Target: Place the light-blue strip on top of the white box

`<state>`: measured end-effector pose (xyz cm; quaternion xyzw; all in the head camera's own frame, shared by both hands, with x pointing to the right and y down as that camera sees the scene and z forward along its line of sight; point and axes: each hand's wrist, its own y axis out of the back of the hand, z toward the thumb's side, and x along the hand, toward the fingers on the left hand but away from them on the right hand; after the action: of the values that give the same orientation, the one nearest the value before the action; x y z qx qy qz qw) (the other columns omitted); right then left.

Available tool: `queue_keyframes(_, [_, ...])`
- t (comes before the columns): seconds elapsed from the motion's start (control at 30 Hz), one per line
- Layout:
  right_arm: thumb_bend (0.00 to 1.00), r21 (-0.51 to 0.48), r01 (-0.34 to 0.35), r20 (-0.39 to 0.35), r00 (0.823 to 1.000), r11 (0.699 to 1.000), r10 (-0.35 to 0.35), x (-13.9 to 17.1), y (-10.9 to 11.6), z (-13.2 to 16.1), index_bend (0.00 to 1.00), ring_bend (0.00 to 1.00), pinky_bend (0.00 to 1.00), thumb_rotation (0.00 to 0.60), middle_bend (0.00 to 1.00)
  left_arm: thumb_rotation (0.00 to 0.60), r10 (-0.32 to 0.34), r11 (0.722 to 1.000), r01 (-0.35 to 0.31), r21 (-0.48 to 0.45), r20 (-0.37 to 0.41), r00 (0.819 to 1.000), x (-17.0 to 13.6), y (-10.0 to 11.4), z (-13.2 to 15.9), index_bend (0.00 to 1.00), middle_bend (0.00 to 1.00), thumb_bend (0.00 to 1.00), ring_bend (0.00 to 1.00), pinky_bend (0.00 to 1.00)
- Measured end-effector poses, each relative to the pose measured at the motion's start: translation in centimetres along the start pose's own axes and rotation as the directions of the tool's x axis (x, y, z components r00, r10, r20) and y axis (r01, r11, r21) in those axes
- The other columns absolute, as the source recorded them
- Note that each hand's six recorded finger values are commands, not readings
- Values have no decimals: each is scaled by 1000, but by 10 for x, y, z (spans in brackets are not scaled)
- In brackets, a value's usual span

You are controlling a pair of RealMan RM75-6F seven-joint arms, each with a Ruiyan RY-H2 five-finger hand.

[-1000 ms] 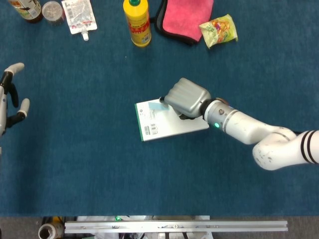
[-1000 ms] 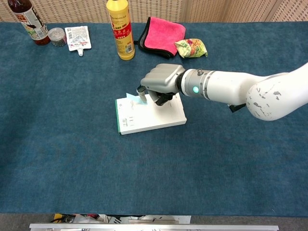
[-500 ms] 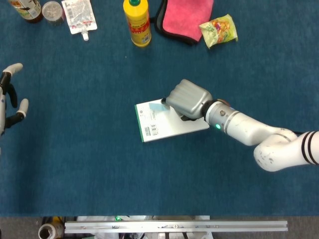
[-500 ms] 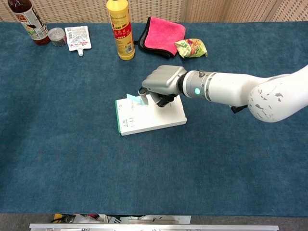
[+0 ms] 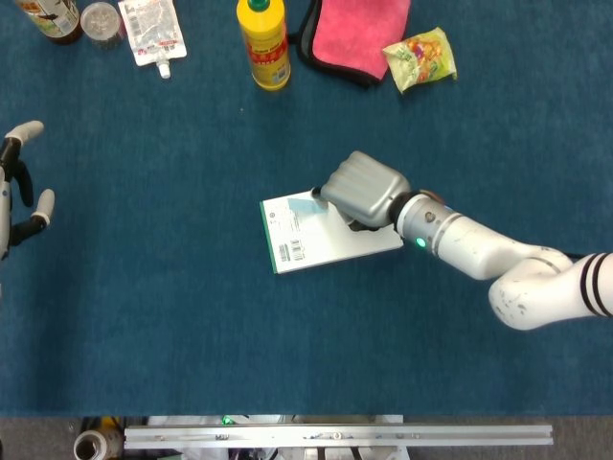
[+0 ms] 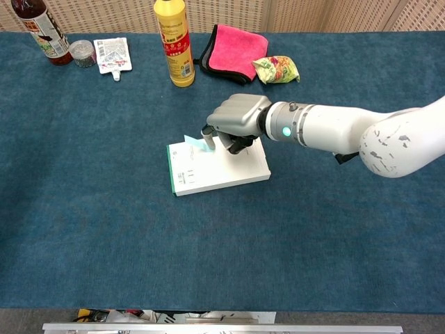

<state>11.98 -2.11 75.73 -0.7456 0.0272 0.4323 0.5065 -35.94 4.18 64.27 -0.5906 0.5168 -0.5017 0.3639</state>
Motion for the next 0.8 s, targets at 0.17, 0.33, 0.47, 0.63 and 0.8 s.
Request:
queue_keyframes(0.17, [1000, -5, 8, 2, 1000, 1000, -8, -2, 2, 0, 379, 1000, 1000, 493, 1000, 600, -2, 1000, 2, 2, -2, 1000, 0, -1, -1, 205, 700, 323, 718, 913])
queue_keyframes(0.33, [1000, 2, 1, 4, 1000, 1000, -1, -3, -1, -1, 379, 1000, 1000, 493, 1000, 600, -1, 1000, 1, -1, -1, 1000, 0, 1, 0, 205, 700, 323, 718, 913])
queue_keyframes(0.47, [1000, 3, 1, 6, 1000, 1000, -1, -4, -2, -1, 379, 1000, 1000, 494, 1000, 600, -1, 1000, 1, 2, -2, 1000, 0, 0, -1, 205, 700, 323, 718, 913])
queue_keyframes(0.63, [1000, -3, 13, 11, 1000, 1000, -13, -3, 1, -3, 379, 1000, 1000, 493, 1000, 600, 1, 1000, -1, -2, -4, 1000, 0, 1, -2, 205, 700, 323, 718, 913])
queue_keyframes(0.8, [1000, 4, 5, 11, 1000, 1000, -5, -2, -1, -3, 379, 1000, 1000, 494, 1000, 600, 1, 1000, -1, -1, -3, 1000, -1, 1, -1, 205, 700, 323, 717, 913])
